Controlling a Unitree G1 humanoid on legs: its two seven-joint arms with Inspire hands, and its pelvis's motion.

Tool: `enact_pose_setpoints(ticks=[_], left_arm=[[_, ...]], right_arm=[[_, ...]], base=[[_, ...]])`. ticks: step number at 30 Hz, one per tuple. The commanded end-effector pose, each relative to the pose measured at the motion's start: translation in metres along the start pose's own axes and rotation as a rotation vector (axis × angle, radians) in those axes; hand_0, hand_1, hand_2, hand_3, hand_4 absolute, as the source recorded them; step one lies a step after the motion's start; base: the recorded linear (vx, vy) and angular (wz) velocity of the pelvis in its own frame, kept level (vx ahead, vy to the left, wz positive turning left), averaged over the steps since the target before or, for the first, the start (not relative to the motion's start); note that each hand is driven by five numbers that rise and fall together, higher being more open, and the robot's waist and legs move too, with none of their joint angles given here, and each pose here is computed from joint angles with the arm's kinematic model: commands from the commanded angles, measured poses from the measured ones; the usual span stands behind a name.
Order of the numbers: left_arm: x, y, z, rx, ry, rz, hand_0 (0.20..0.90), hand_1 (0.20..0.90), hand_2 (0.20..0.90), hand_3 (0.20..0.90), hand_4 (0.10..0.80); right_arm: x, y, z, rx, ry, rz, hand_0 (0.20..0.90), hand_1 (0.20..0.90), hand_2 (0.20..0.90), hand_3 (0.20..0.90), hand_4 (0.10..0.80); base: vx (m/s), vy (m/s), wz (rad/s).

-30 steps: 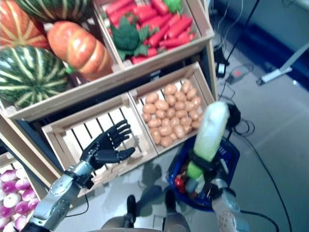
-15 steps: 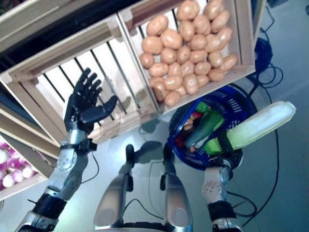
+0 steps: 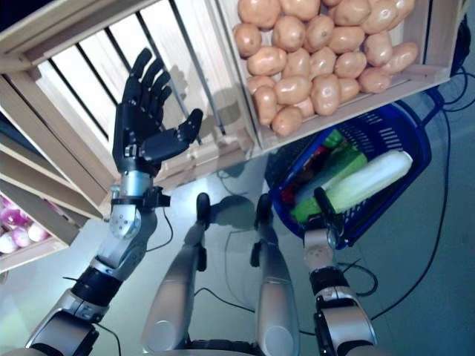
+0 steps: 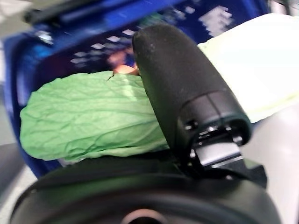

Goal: Put vegetables into the basket

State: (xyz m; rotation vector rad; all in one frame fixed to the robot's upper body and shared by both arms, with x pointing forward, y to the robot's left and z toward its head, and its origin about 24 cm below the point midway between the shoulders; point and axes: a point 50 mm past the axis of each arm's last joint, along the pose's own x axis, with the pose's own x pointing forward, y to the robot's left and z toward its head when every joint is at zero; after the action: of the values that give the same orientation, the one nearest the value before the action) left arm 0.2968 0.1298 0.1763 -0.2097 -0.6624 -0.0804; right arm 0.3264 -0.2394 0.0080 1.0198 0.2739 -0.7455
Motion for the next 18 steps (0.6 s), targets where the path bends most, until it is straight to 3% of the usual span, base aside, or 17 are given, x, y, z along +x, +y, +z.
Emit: enact_pose_setpoints(ticks=[1,9,15,16,17,18], left_arm=[[0.014,-0.009,0.049,-0.036,-0.303,-0.054,0.9,0.9,0.9,0.9,0.8],[0.018,-0.005,0.047,-0.024,-0.276,-0.044,0.9,0.9,0.9,0.9,0.8],[0.013,-0.003,0.04,-0.033,-0.238,-0.046,0.9,0.9,0.9,0.9,0.8],[0.012,-0.003,0.04,-0.034,-0.239,-0.052,0.9,0.9,0.9,0.9,0.8],[0.011,-0.002,0.039,-0.035,-0.238,-0.058,0.9,0.9,0.9,0.9,0.8],[0.011,-0.002,0.04,-0.041,-0.237,-0.067,0.9,0.9,0.9,0.9,0.8]], right_arm=[[0.007,-0.003,0.042,0.034,-0.059,0.025,0.3,0.3,0.3,0.3,0.4],[0.013,0.001,0.06,0.313,-0.005,-0.044,0.3,0.3,0.3,0.3,0.4],[0.011,-0.004,0.064,0.368,-0.039,-0.114,0.3,0.3,0.3,0.3,0.4],[0.011,-0.006,0.065,0.377,-0.044,-0.12,0.439,0.439,0.439,0.439,0.493],[0.011,-0.008,0.066,0.384,-0.045,-0.122,0.9,0.9,0.9,0.9,0.8],[0.01,-0.008,0.067,0.388,-0.048,-0.132,0.9,0.9,0.9,0.9,0.8]], base=[[0.0,-0.023,0.13],[0.016,-0.029,0.09],[0.032,-0.034,0.03],[0.01,-0.031,0.01],[0.0,0.0,0.0],[0.0,0.0,0.0]])
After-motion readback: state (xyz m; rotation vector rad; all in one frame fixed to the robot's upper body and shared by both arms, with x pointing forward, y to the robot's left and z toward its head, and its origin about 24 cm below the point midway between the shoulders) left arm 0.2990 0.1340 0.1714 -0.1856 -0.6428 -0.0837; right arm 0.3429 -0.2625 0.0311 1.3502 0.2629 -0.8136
